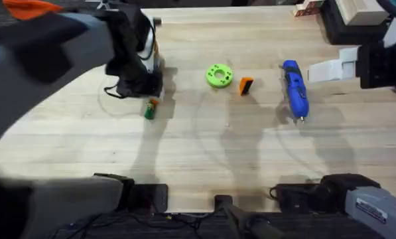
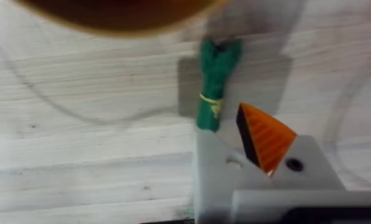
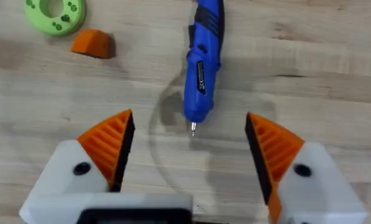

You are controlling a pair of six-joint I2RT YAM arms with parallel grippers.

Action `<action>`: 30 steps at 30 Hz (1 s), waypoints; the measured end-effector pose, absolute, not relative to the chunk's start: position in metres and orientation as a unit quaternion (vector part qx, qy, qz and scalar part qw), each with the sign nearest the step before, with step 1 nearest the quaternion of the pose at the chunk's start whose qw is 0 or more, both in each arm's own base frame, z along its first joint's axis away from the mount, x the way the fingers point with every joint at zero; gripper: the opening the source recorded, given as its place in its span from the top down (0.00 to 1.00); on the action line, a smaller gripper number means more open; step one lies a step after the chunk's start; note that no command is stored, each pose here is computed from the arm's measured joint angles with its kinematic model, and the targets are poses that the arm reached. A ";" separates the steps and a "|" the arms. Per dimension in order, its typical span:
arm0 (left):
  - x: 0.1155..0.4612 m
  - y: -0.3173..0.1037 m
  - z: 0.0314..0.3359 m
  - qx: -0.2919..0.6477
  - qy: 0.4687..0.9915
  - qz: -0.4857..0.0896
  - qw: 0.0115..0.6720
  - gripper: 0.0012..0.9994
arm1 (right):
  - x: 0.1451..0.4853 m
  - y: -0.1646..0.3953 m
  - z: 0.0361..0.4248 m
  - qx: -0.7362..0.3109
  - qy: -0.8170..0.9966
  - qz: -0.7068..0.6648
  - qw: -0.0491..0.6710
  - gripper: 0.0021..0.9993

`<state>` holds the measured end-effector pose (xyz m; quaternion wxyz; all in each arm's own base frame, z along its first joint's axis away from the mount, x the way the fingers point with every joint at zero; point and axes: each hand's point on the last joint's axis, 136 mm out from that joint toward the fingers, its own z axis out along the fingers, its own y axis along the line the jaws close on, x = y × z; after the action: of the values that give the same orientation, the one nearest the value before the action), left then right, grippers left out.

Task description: Pick up the gripper from the table and insert it into the empty holder that is missing its gripper. Then pick up a screw, insert it into the mounting hole, and use the screwdriver to tighten it. Finally, clean up the table by picking up the vegetable and placing it into the bucket.

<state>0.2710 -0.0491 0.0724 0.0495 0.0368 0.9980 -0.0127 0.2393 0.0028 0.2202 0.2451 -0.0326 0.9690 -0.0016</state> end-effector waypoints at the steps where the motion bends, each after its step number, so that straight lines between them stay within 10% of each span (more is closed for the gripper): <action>1: 0.273 -0.051 0.085 0.040 0.997 -0.015 0.070 0.99 | 0.239 0.003 0.220 -0.033 0.969 -0.002 0.245 0.01; 13: 0.262 -0.052 0.148 0.047 0.985 -0.029 0.166 0.96 | 0.239 0.003 0.220 -0.032 0.969 -0.002 0.245 0.01; 19: 0.263 -0.053 0.155 0.044 0.982 -0.032 0.181 0.06 | 0.239 0.003 0.220 -0.032 0.969 -0.002 0.245 0.01; 30: 0.267 -0.053 0.156 0.043 0.980 -0.033 0.191 0.01 | 0.239 0.003 0.220 -0.032 0.969 -0.002 0.245 0.01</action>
<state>0.2674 -0.0532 0.1565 0.1909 0.0427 0.9801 -0.0334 0.2393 0.0028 0.2203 0.2452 -0.0324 0.9689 -0.0016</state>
